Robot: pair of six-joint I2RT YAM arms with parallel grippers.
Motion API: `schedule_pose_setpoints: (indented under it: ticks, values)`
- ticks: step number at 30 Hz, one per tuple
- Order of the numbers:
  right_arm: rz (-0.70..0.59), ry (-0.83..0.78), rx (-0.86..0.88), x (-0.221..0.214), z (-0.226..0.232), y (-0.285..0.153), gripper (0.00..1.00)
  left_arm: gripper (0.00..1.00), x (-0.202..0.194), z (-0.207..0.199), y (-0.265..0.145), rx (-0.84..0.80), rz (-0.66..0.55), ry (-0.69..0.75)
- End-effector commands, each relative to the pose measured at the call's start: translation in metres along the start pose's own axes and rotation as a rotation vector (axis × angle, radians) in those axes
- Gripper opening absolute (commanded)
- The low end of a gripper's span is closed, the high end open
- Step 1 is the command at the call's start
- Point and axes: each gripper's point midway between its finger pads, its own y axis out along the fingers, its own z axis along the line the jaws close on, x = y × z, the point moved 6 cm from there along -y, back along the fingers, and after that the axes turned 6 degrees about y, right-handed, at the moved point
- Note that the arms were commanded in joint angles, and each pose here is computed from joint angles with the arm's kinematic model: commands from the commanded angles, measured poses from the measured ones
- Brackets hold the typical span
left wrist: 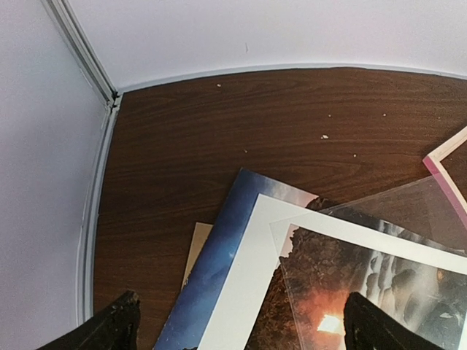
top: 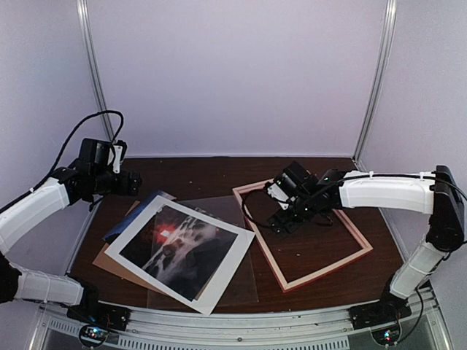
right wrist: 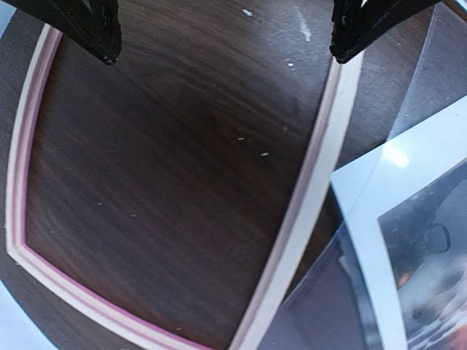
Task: Put the photo into the frame
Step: Adjust the frame body at the center of the board.
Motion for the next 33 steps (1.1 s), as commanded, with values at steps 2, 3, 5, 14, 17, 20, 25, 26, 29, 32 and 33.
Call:
schedule_pose_setpoints:
  ticks: [2, 3, 5, 14, 17, 20, 25, 26, 29, 32, 33]
  values:
    - [0.049, 0.009, 0.091, -0.001, 0.037, 0.007, 0.96, 0.98, 0.01, 0.001, 0.001, 0.017, 0.026, -0.016]
    - [0.059, 0.012, 0.107, -0.002, 0.041, 0.01, 0.95, 0.98, 0.01, 0.001, 0.002, 0.02, 0.035, -0.015]
    - [0.076, 0.022, 0.138, -0.005, 0.051, 0.014, 0.92, 0.98, 0.009, 0.001, 0.003, 0.023, 0.051, -0.015]
    - [0.138, 0.11, 0.193, -0.012, 0.073, 0.036, 0.8, 0.98, 0.008, 0.001, 0.005, 0.026, 0.073, -0.016]
    - [0.151, 0.139, 0.182, -0.011, 0.074, 0.04, 0.73, 0.98, 0.007, 0.001, 0.005, 0.028, 0.071, -0.016]
    - [0.17, 0.169, 0.162, -0.013, 0.074, 0.046, 0.66, 0.98, 0.008, 0.001, 0.004, 0.029, 0.07, -0.016]
    - [0.2, 0.219, 0.136, -0.016, 0.075, 0.054, 0.57, 0.98, 0.007, 0.001, 0.005, 0.027, 0.071, -0.017]
    - [0.203, 0.23, 0.137, -0.016, 0.075, 0.055, 0.55, 0.98, 0.007, 0.001, 0.005, 0.025, 0.073, -0.018]
    - [0.21, 0.253, 0.132, -0.017, 0.077, 0.058, 0.51, 0.98, 0.007, 0.0, 0.006, 0.022, 0.075, -0.022]
    - [0.222, 0.276, 0.12, -0.018, 0.078, 0.062, 0.47, 0.98, 0.007, 0.0, 0.007, 0.014, 0.076, -0.025]
    - [0.228, 0.284, 0.116, -0.019, 0.078, 0.063, 0.45, 0.98, 0.008, -0.001, 0.006, 0.013, 0.075, -0.026]
